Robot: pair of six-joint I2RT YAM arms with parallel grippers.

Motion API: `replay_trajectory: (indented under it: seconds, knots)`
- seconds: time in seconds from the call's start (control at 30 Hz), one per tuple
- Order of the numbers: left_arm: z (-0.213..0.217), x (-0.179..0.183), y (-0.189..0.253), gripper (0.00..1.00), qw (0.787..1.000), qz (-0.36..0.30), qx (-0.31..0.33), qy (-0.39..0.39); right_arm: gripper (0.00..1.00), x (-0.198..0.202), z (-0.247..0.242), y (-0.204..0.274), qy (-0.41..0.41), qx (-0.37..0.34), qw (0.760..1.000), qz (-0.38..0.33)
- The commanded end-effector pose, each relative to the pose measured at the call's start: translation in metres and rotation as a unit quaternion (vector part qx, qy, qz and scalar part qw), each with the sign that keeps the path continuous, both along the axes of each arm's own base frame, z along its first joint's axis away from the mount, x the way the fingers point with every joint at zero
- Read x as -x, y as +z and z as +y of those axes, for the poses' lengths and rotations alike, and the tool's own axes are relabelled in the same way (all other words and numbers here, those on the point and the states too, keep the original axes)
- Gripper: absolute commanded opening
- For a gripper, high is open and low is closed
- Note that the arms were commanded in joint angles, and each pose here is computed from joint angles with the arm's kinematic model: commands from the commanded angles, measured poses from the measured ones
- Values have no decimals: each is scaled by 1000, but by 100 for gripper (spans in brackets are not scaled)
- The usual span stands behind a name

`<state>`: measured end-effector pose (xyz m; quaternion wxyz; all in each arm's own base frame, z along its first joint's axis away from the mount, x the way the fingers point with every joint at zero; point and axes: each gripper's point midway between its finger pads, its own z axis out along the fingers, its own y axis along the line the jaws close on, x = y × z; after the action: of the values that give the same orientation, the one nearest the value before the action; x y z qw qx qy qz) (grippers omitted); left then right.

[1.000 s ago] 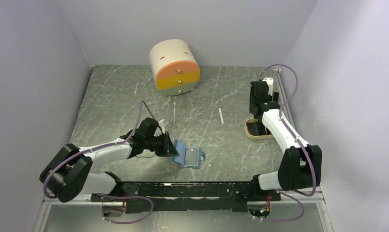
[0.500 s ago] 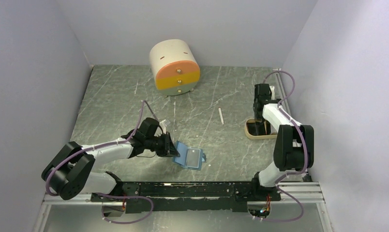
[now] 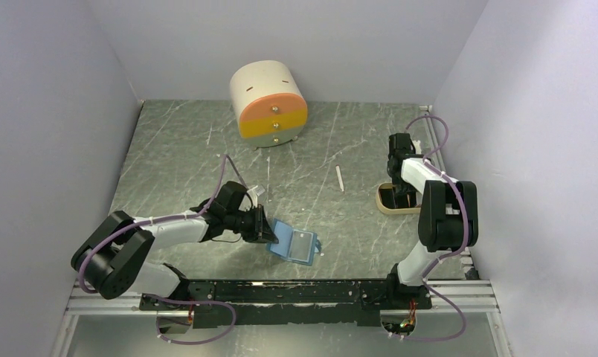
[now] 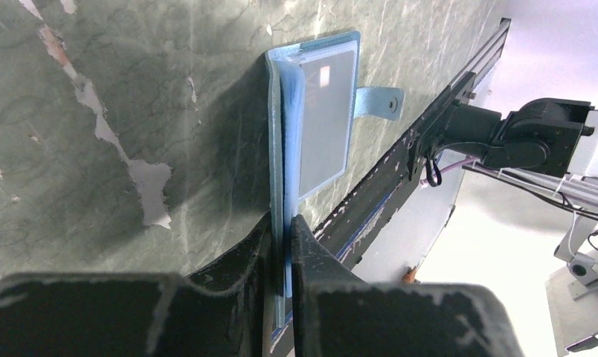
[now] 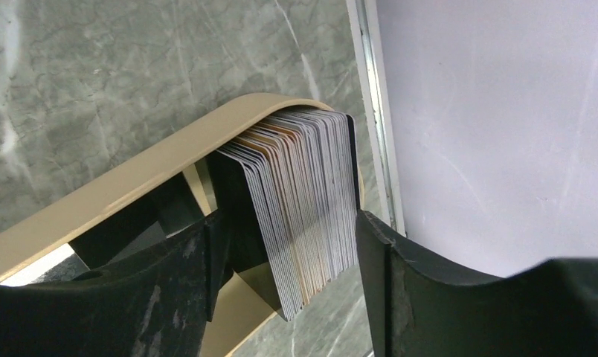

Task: Put the credit cards into the card holder
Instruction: Pick up the credit card from the storage box.

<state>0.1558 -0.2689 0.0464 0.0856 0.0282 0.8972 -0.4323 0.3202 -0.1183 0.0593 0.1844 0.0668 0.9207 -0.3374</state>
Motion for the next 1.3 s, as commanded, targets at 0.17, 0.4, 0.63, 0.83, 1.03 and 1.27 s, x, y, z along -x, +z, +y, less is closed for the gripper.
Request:
replay_trajectory:
  seconds: [0.17, 0.4, 0.63, 0.83, 1.03, 1.27]
  knots:
    - [-4, -5, 13, 15, 999, -30, 16, -19, 53, 4, -11, 17, -11, 23, 1000, -9]
    - [-3, -2, 12, 15, 999, -26, 21, -19, 42, 0, -8, 21, -3, 14, 1000, -15]
    - [-2, -1, 12, 14, 999, -27, 23, -15, 30, 0, -6, 22, -3, 7, 1000, -17]
    - [-2, -1, 10, 14, 999, -24, 23, -16, 18, -4, 0, 27, -1, -16, 999, -28]
    - [-2, 0, 9, 14, 999, -23, 23, -14, 12, -4, 7, 27, -1, -37, 999, -26]
    - [-3, -1, 9, 13, 999, -24, 26, -15, 5, -5, 17, 25, 4, -68, 997, -26]
